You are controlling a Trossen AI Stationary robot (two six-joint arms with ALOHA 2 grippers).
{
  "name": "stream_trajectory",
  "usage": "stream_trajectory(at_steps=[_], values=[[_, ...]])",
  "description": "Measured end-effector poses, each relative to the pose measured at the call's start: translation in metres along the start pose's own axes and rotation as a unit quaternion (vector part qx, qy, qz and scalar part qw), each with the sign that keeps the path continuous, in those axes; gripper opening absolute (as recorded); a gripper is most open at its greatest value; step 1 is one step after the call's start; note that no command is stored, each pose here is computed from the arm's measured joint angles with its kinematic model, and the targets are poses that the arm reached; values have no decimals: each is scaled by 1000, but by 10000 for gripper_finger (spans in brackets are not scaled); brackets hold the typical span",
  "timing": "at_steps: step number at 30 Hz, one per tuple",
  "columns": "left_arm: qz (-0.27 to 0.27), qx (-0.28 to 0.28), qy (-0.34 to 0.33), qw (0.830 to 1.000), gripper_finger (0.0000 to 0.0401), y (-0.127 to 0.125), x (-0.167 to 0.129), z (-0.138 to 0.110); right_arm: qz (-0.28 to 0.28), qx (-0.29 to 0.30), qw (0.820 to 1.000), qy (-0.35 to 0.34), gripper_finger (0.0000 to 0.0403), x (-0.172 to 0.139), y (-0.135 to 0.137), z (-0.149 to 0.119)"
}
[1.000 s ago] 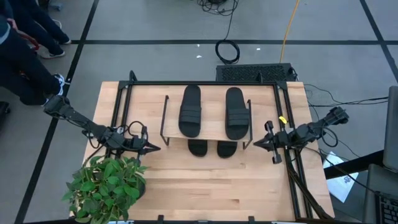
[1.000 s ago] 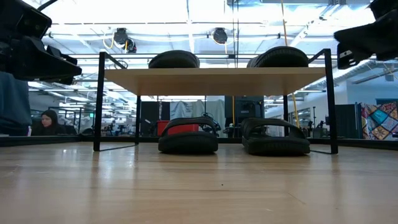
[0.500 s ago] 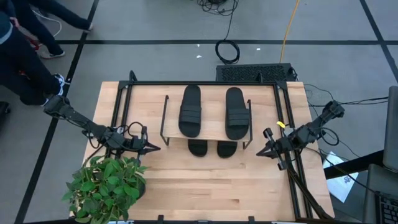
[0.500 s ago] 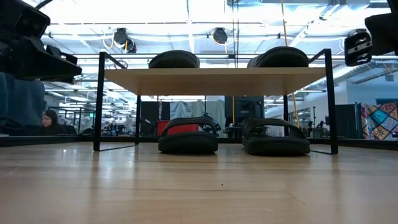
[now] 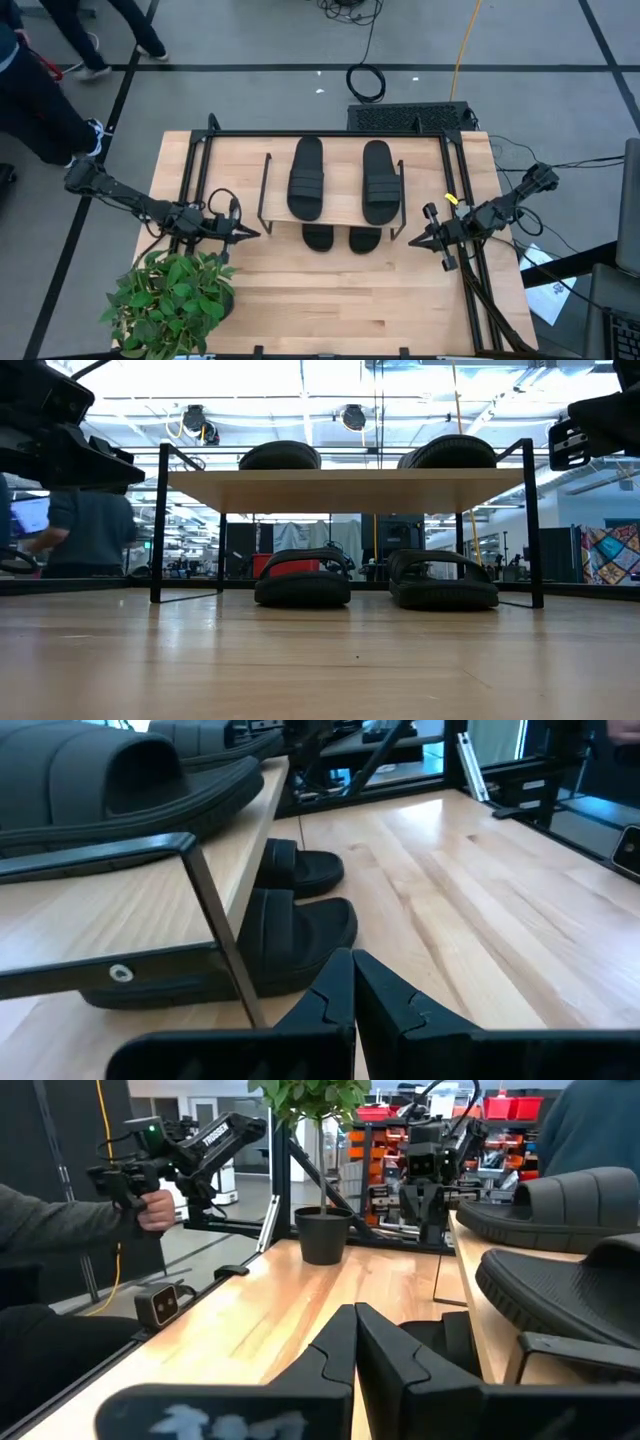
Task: Pick and place slides into the shelf
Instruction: Return to Home Position
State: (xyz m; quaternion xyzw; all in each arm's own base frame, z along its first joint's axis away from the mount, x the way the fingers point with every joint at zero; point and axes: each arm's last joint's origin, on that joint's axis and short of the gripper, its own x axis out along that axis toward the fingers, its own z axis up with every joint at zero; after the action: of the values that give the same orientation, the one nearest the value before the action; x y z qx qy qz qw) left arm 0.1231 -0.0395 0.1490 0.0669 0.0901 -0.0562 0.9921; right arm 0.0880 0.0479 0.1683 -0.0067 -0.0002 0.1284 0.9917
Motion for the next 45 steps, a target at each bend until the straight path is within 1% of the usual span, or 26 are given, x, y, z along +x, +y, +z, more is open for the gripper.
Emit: stream_trajectory(at_steps=[6, 9, 12, 14, 16, 18, 21, 24, 27, 34, 39, 43, 45], values=[[-41, 22, -18, 999, 0, 0, 0, 3, 1, 16, 1000, 4, 0, 0, 0, -1], [-63, 41, -45, 996, 0, -1, 0, 7, 15, 26, 1000, 6, 0, 0, 1, -1], [-82, 73, -80, 991, 0, -2, -1, 13, 15, 26, 1000, 7, 0, 0, 1, -1], [-80, 91, -94, 988, 0, -2, -1, 16, 14, 25, 1000, 7, 0, 0, 1, -1], [-72, 105, -88, 988, 0, -1, -1, 14, 13, 25, 1000, 7, 0, 0, 1, -1], [-44, 103, -74, 991, 0, 2, 0, 13, 13, 24, 1000, 7, 0, 0, 1, -1], [-13, 82, -61, 995, 0, 10, 1, 11, 13, 22, 1000, 7, 0, 0, 1, -1], [10, 41, -53, 998, 0, 19, 2, 9, 10, 19, 1000, 7, 0, 0, 0, -1], [3, 25, -69, 997, 0, 24, 2, 11, 9, 19, 1000, 7, 0, 0, 0, -1], [-8, 46, -133, 990, 0, 22, -8, 23, 10, 30, 999, 7, 0, 0, 0, -1], [11, 52, -137, 989, 0, 20, -16, 24, 10, 38, 999, 1, 0, 0, 0, 0], [7, 64, -170, 983, 0, 19, -26, 28, 10, 43, 999, 1, 0, 0, 0, 0], [14, 67, -179, 981, 0, 19, -30, 29, 10, 48, 999, 1, 0, 0, 0, 0]])
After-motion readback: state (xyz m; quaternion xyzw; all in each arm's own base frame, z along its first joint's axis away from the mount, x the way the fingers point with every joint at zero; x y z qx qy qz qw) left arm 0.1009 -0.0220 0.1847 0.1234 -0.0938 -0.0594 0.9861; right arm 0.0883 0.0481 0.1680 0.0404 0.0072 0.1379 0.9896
